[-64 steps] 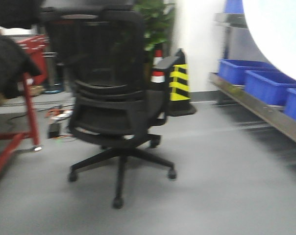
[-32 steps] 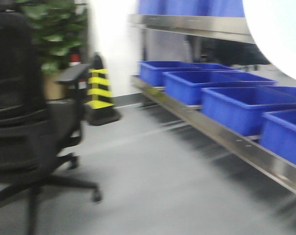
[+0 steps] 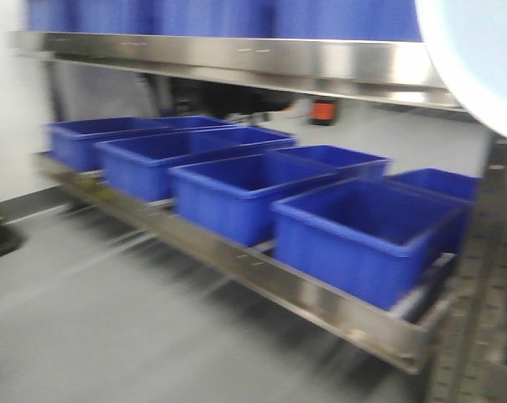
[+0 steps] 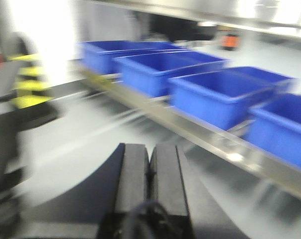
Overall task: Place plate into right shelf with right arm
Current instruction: 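Drive the base up to the shelf of blue bins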
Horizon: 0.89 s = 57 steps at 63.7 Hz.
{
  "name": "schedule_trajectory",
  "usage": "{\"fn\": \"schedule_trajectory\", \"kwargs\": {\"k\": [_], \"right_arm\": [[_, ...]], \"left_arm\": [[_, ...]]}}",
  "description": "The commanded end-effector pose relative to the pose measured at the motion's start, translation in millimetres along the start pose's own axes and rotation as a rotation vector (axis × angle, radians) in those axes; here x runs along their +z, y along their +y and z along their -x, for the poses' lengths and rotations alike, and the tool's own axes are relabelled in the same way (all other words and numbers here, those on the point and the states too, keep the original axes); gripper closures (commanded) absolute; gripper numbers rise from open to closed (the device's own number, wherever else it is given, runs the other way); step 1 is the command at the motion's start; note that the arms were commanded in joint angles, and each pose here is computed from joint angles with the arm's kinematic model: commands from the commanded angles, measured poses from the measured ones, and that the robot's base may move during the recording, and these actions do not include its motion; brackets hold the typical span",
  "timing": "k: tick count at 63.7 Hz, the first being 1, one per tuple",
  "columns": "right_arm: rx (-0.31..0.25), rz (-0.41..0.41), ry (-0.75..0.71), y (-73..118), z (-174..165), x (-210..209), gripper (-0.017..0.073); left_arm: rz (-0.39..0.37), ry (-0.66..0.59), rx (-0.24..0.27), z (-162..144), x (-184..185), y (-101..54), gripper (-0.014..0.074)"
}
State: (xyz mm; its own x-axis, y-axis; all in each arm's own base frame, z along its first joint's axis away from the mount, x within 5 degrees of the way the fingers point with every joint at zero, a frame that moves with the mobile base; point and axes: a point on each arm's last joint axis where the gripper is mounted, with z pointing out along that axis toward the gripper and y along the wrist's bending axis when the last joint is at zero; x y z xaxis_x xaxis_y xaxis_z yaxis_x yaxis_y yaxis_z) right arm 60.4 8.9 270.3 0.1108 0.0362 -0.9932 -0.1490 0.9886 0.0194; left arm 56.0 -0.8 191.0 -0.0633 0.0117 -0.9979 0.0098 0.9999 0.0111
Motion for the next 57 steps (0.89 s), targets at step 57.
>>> {"fn": "schedule_trajectory", "kwargs": {"k": [57], "right_arm": [[-0.005,0.005,-0.111,0.7,18.2,-0.2,0.0505]], "left_arm": [[0.000,-0.080,-0.001,5.2,0.2,0.2,0.0640]]}}
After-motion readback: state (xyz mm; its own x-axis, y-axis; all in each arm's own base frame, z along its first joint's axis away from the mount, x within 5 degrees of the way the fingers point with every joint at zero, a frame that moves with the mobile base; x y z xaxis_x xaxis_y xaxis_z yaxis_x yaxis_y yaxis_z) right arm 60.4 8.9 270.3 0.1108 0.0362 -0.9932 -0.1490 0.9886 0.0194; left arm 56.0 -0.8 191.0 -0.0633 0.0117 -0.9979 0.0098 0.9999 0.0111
